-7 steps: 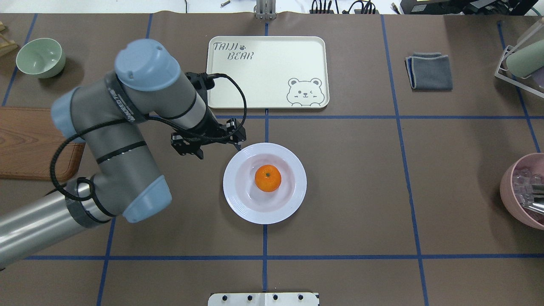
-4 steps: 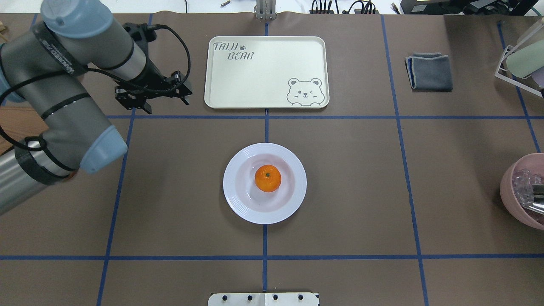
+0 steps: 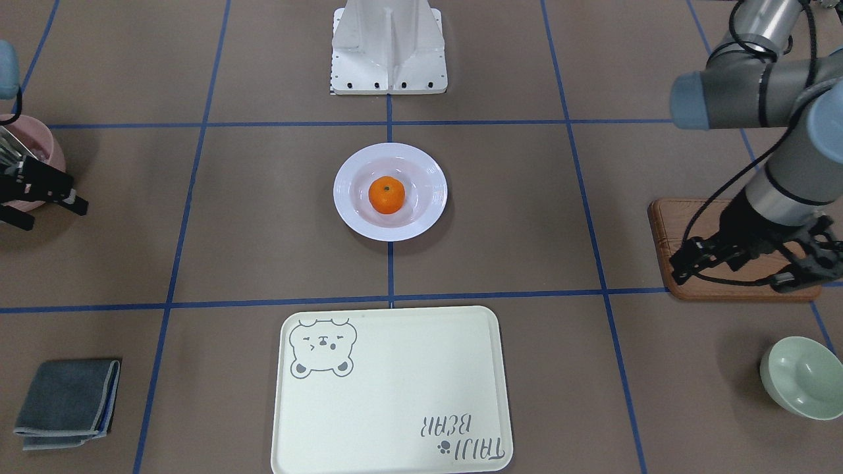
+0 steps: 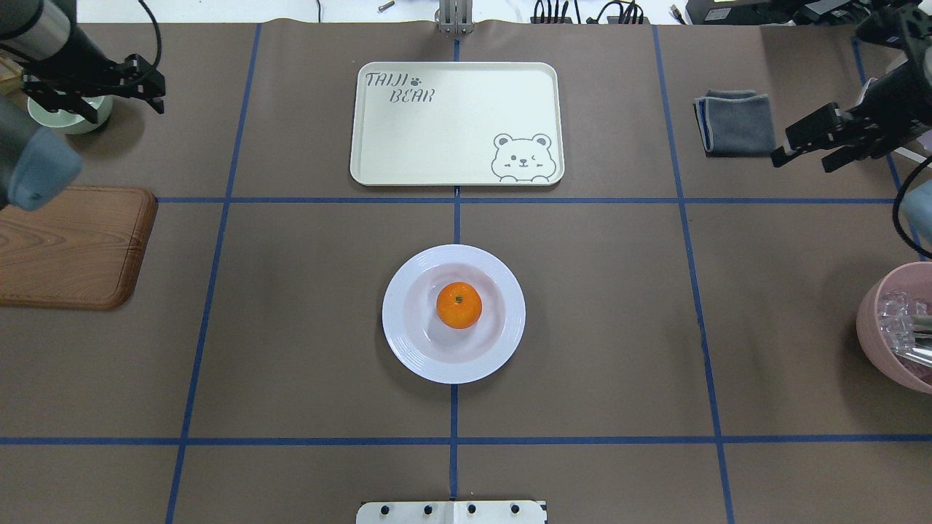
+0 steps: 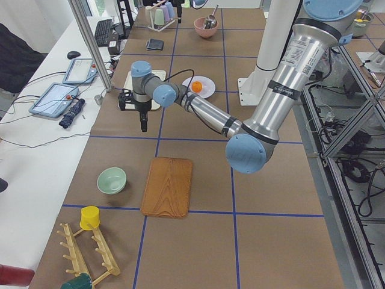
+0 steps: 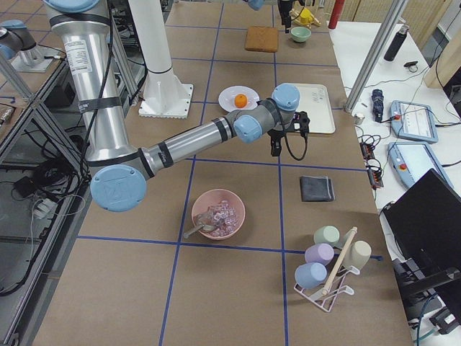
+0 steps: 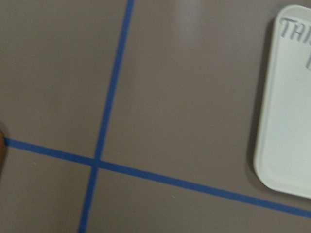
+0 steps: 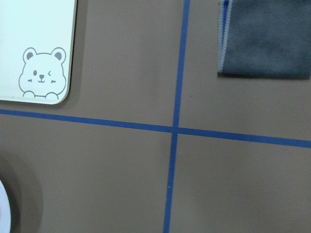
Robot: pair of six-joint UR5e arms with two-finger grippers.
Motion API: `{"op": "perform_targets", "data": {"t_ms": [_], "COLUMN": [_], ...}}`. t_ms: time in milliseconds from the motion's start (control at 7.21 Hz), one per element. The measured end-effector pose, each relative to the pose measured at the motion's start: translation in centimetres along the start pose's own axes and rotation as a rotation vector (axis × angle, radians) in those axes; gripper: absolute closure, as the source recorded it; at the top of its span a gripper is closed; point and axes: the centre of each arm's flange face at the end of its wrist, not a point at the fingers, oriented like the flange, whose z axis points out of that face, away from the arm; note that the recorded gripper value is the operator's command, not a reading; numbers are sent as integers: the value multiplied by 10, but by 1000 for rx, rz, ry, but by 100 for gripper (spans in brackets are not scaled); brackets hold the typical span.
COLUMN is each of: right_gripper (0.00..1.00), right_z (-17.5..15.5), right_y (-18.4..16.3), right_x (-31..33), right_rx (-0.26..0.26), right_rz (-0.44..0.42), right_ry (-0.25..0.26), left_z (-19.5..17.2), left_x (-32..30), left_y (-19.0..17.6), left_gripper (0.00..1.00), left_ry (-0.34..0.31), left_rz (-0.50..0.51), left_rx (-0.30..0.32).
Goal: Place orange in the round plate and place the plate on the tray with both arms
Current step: 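Reach the right gripper to the white plate rim and grip it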
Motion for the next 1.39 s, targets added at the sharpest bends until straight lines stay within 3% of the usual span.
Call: {"op": "perform_targets", "data": {"t_ms": [277, 555, 971, 1387], "right_gripper": [0, 0, 0, 0], "right_z": [51, 104, 173, 224], "right_y": [12, 48, 101, 117], "right_x": [-67, -125, -199, -202], "right_rx": [64, 103, 149, 166], "right_rz": [92, 151, 159, 169], "right_ry": [-47, -153, -274, -392], "left_z": [-2, 3, -4, 3], "left_x": [-49, -88, -114, -121], "left_y": [-8, -1, -7, -10], "left_gripper": [1, 1, 1, 1], "left_ry": [-30, -57, -69, -80], "left_rz": [5, -27, -67, -79], "left_rx": [7, -4, 6, -5]}}
